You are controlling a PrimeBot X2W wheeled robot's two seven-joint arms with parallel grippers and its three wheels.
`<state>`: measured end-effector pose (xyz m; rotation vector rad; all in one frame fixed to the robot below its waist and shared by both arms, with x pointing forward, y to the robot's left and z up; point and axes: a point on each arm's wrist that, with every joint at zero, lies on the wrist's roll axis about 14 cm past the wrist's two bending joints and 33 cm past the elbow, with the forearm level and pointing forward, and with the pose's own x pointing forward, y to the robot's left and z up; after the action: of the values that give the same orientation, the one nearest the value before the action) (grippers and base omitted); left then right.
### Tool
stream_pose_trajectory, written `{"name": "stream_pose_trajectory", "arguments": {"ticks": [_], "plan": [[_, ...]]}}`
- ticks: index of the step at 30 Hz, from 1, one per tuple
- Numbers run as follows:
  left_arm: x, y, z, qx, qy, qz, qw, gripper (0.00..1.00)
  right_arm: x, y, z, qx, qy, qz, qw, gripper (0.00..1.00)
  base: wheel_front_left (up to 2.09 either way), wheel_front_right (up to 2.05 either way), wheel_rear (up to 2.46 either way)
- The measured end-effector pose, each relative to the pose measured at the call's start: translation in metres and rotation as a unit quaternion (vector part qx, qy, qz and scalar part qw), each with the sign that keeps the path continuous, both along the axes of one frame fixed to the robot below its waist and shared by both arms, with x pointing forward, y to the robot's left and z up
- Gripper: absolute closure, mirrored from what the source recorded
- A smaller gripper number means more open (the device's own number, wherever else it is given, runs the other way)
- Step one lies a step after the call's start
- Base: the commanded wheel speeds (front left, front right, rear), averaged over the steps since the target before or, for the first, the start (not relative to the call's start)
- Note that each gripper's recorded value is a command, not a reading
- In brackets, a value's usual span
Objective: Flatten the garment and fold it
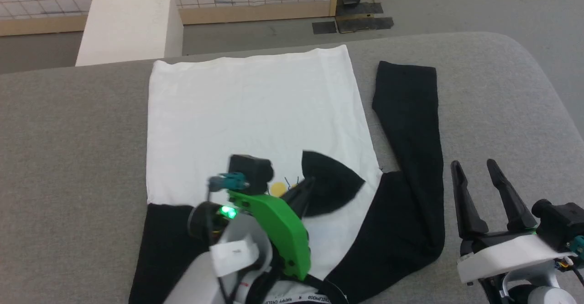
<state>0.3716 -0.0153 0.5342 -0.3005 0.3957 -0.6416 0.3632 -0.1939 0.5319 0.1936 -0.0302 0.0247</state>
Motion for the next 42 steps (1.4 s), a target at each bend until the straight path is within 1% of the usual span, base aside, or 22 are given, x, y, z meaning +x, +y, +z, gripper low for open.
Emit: {"name": "stream_pose_trajectory", "arguments": {"ticks": [3,8,12,13,14,15,18,20,22,25,27,29,30,33,37,40,42], "plan": [[-0.005,-0.019,-0.032,0.026,0.03,-0.028,0.999,1.0,-0.002,-0.002,-0.003,0.001,0.005,-0.004,1.0,0.0,0.0,0.0,0.0],[-0.022,-0.042,-0.082,0.075,0.076,-0.083,0.991,1.0,-0.004,-0.007,-0.012,0.004,0.019,-0.013,1.0,0.0,0.0,0.0,0.0],[-0.031,-0.048,-0.111,0.097,0.105,-0.103,0.984,1.0,-0.005,-0.01,-0.018,0.004,0.03,-0.018,0.999,0.0,0.0,0.0,0.0],[-0.032,-0.049,-0.115,0.098,0.108,-0.103,0.984,0.98,-0.005,-0.01,-0.019,0.004,0.031,-0.018,0.999,0.0,0.0,0.0,0.0],[-0.032,-0.048,-0.12,0.103,0.114,-0.103,0.983,0.22,-0.005,-0.011,-0.02,0.004,0.033,-0.019,0.999,0.0,0.0,0.0,0.0],[-0.032,-0.047,-0.125,0.108,0.12,-0.104,0.981,0.0,-0.005,-0.011,-0.021,0.004,0.034,-0.02,0.999,0.0,0.0,0.0,0.0],[-0.025,-0.045,-0.122,0.102,0.114,-0.094,0.984,0.0,-0.004,-0.011,-0.022,0.003,0.036,-0.019,0.999,0.0,0.0,0.0,0.0],[-0.018,-0.042,-0.114,0.076,0.108,-0.083,0.988,0.0,-0.003,-0.01,-0.023,0.002,0.038,-0.017,0.999,0.0,0.0,0.0,0.0],[-0.005,-0.036,-0.096,0.032,0.085,-0.059,0.994,0.0,-0.001,-0.009,-0.023,0.0,0.041,-0.014,0.999,0.0,0.0,0.0,0.0],[0.025,-0.008,-0.06,-0.02,0.018,0.004,1.0,0.0,0.002,-0.008,-0.022,-0.006,0.042,-0.011,0.999,0.0,0.0,0.0,0.0],[0.043,0.024,-0.042,-0.027,-0.035,0.062,0.997,0.0,0.006,-0.009,-0.019,-0.012,0.04,-0.012,0.999,0.0,0.0,0.0,0.0],[0.059,0.069,-0.026,-0.029,-0.088,0.137,0.986,0.0,0.014,-0.01,-0.014,-0.022,0.035,-0.011,0.999,0.0,0.0,0.0,0.0],[0.062,0.085,-0.022,-0.021,-0.109,0.159,0.981,0.0,0.018,-0.011,-0.012,-0.027,0.033,-0.012,0.999,0.0,0.0,0.0,0.0],[0.068,0.14,-0.018,0.009,-0.163,0.236,0.958,0.0,0.039,-0.013,-0.007,-0.042,0.035,-0.011,0.998,0.0,0.0,0.0,0.0],[0.069,0.182,-0.026,0.035,-0.182,0.291,0.938,0.0,0.073,-0.022,-0.012,-0.05,0.062,-0.021,0.997,0.0,0.0,0.0,0.0],[0.072,0.2,-0.033,0.051,-0.183,0.316,0.93,0.0,0.1,-0.033,-0.021,-0.039,0.09,-0.036,0.995,0.0,0.0,0.0,0.0],[0.074,0.215,-0.039,0.06,-0.178,0.336,0.923,0.0,0.121,-0.043,-0.033,-0.032,0.126,-0.048,0.99,0.0,0.0,0.0,0.0]]}}
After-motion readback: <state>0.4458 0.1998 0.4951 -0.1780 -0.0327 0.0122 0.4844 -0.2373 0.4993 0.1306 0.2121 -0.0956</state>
